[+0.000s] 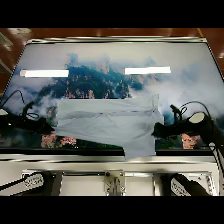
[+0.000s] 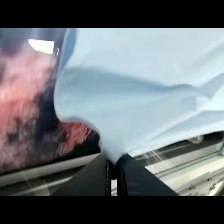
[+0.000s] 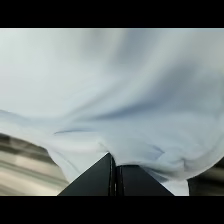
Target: Fold the shirts.
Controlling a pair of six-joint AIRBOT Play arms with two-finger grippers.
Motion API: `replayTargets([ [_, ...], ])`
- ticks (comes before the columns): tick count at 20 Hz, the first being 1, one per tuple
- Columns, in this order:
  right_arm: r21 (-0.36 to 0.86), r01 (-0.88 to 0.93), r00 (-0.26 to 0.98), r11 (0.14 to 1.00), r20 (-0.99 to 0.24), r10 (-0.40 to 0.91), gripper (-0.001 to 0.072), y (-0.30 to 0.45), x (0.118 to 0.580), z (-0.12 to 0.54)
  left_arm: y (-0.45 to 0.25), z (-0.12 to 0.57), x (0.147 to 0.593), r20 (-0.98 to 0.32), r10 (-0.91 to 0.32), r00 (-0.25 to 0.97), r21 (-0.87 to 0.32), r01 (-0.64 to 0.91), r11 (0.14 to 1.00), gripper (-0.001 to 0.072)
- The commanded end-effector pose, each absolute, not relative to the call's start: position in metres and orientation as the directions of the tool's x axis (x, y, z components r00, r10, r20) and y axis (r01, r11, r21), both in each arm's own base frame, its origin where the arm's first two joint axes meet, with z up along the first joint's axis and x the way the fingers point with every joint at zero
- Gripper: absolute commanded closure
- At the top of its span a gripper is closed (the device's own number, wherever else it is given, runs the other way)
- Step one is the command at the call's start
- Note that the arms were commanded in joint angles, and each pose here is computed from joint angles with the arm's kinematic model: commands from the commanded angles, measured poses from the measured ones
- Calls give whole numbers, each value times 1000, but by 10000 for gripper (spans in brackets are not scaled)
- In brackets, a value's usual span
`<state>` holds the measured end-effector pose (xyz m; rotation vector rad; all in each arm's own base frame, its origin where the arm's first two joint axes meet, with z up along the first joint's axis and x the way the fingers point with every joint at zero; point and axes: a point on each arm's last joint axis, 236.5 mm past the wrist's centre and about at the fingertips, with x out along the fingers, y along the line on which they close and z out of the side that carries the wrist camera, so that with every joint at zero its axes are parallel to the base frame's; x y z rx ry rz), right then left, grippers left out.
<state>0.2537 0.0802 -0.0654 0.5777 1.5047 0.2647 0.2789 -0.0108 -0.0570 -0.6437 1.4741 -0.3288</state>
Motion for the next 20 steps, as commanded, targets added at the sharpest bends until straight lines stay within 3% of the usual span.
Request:
replayTargets([
  [1, 557, 152, 285, 817, -816, 503, 654, 75, 334, -18, -3, -18, 329, -805, -555, 210, -585, -124, 802, 657],
  [10, 597, 177, 409, 782, -768, 494, 654, 57, 465, -28, -12, -40, 438, -807, -563, 176, -588, -158, 793, 656],
  [16, 591, 234, 406, 772, -781, 475, 653, 53, 497, -75, -23, -86, 448, -803, -589, 88, -591, -245, 769, 650],
  [18, 590, 242, 378, 770, -788, 486, 626, 55, 492, -85, -28, -91, 442, -798, -601, 53, -593, -249, 766, 491],
  [19, 590, 226, 380, 775, -786, 487, 615, 56, 492, -84, -29, -90, 439, -795, -605, 42, -595, -248, 764, 361],
  [20, 589, 208, 388, 781, -782, 487, 382, 53, 493, -79, -28, -87, 436, -791, -612, 28, -598, -247, 762, 300],
])
